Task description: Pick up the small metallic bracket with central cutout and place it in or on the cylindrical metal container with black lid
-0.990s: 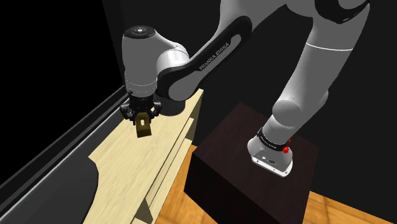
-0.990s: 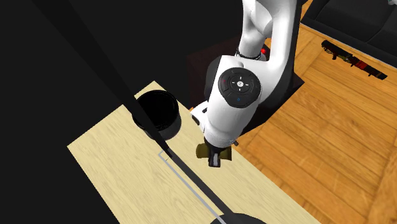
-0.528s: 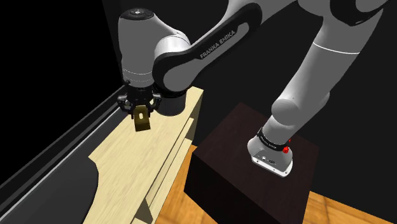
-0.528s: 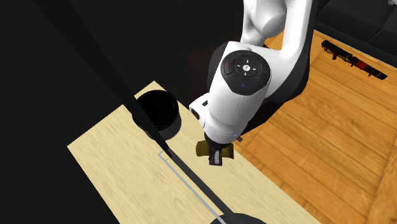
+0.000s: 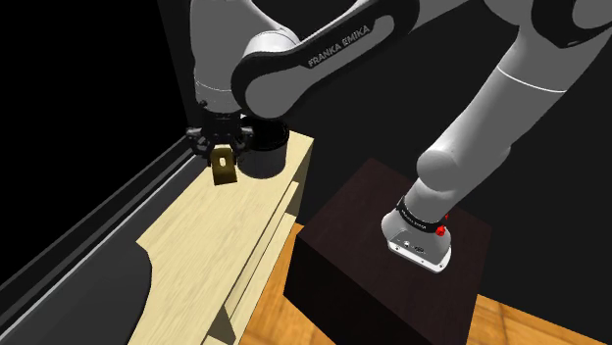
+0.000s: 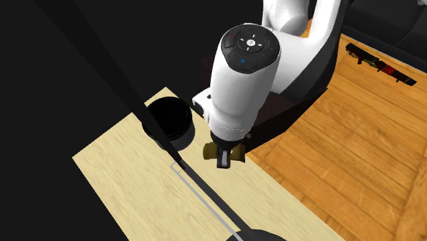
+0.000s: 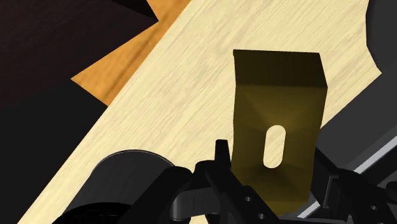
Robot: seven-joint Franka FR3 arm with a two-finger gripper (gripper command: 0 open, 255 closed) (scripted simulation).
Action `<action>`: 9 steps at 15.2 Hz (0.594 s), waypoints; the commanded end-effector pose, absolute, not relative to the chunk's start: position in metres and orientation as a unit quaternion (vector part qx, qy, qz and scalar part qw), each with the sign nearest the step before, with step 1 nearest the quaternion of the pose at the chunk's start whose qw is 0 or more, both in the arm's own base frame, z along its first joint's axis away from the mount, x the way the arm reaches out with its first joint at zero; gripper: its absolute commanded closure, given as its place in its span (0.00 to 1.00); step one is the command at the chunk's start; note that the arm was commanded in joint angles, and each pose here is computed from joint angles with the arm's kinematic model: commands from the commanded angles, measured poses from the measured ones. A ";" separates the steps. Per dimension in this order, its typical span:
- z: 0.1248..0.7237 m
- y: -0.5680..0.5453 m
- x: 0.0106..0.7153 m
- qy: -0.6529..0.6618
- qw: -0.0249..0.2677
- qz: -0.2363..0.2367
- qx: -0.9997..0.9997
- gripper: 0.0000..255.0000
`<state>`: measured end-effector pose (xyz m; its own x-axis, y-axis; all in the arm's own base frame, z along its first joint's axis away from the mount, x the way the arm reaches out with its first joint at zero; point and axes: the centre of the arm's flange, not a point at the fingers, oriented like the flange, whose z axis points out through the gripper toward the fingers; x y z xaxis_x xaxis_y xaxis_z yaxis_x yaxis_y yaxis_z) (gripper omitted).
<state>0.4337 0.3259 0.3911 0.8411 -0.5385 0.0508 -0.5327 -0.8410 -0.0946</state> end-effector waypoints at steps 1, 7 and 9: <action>0.391 0.304 0.444 0.278 0.039 -0.037 -0.959 1.00; 0.392 0.231 0.476 0.278 0.039 -0.037 -0.959 1.00; 0.393 0.207 0.486 0.278 0.039 -0.037 -0.959 1.00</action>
